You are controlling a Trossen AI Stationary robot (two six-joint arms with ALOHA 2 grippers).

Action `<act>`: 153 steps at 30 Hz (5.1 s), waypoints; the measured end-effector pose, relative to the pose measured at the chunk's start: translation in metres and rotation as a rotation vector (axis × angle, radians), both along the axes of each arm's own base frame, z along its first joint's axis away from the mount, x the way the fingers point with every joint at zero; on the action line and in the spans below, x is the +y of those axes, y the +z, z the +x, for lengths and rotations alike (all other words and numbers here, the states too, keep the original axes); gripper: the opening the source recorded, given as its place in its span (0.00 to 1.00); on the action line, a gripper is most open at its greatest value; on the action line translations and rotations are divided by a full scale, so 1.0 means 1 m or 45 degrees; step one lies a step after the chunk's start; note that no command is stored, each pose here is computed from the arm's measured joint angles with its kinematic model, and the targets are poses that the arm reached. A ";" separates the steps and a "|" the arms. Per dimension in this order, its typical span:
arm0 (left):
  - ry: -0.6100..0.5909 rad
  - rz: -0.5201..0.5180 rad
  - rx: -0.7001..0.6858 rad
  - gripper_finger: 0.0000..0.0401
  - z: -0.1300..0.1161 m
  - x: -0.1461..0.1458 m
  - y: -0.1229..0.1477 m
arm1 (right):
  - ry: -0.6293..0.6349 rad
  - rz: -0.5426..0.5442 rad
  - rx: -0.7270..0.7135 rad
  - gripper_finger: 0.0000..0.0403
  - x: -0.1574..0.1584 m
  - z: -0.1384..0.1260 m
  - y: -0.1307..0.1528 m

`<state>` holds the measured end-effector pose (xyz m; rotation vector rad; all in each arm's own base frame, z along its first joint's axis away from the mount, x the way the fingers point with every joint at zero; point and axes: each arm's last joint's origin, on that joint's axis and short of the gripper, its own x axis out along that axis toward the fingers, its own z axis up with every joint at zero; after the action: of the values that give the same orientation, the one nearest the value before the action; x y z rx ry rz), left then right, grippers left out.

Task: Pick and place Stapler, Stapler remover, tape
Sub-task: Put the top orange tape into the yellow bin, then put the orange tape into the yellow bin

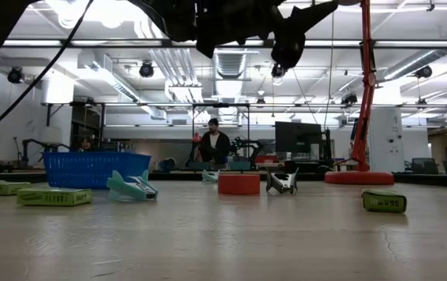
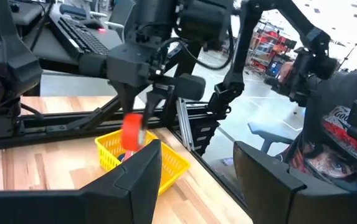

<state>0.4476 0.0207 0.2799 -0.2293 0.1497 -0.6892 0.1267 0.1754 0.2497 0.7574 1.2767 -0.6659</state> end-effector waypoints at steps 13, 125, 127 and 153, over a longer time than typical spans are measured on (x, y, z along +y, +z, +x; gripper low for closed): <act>0.012 -0.009 0.053 0.50 0.000 0.000 -0.004 | 0.015 -0.217 0.470 0.31 0.034 0.014 -0.027; -0.359 0.041 0.334 0.12 -0.009 -0.057 -0.015 | 1.006 -1.451 -0.572 0.73 0.052 0.099 -0.004; -0.360 0.041 0.330 0.13 -0.008 -0.057 -0.015 | 1.035 -1.464 -0.563 0.74 0.052 0.102 -0.003; -0.379 0.064 0.248 0.15 -0.007 -0.062 -0.012 | 1.205 -1.275 -0.532 0.34 0.036 0.135 0.001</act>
<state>0.4405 -0.0411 0.2678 -0.2279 0.3922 -0.9572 0.2615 0.2119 0.2504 -0.5176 0.6343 -0.2529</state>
